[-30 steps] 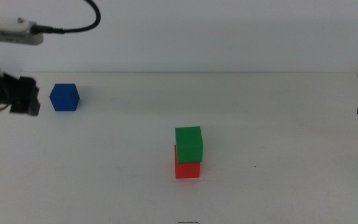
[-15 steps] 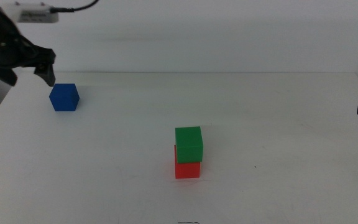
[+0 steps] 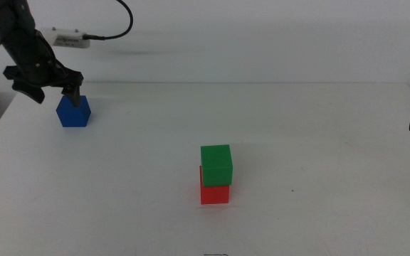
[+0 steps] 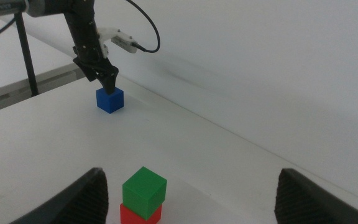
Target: Stack red cubes first, then green, then blue cubes in a specific spot.
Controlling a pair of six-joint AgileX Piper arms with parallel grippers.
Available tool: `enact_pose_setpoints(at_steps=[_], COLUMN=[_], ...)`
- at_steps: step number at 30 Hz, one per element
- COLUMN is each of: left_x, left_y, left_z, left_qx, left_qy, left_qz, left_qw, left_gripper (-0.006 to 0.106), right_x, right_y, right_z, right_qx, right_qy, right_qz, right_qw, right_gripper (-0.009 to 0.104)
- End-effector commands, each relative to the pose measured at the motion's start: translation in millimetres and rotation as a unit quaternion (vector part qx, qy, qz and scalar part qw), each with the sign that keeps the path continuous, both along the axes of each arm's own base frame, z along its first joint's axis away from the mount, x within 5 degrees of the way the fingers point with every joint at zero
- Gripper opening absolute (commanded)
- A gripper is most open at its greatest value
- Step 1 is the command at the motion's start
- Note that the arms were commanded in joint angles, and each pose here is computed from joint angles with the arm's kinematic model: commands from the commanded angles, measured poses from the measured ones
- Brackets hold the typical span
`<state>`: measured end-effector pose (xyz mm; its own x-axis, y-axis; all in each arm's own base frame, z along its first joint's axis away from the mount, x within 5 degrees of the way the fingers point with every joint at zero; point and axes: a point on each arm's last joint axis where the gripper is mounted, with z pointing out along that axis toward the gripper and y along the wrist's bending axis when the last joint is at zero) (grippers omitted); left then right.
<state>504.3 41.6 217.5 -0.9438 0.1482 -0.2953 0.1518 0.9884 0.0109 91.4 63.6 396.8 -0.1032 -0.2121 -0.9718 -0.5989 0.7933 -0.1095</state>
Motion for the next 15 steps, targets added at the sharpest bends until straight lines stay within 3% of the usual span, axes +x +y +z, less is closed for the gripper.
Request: enact_pose_setpoints(at_steps=[1, 9, 15], left_x=[-0.8, 8.6, 11.6], left_y=[-3.2, -7.6, -7.4], left_z=[40.3, 31.9, 33.5], left_qx=[-0.007, -0.032, -0.032], left_qy=[-0.06, -0.088, -0.107], left_qz=[-0.003, -0.011, -0.01], left_qw=[0.998, 0.996, 0.994], left_gripper=[0.094, 0.094, 0.094], right_x=[0.9, 0.9, 0.9], right_y=[-1.3, -1.3, -1.3], right_z=[14.1, 14.1, 14.1], right_qx=[0.023, 0.023, 0.023], right_qy=[-0.044, -0.044, -0.044], right_qz=[-0.008, -0.008, -0.008], right_qw=[0.999, 0.999, 0.999], right_gripper=[0.082, 0.082, 0.082])
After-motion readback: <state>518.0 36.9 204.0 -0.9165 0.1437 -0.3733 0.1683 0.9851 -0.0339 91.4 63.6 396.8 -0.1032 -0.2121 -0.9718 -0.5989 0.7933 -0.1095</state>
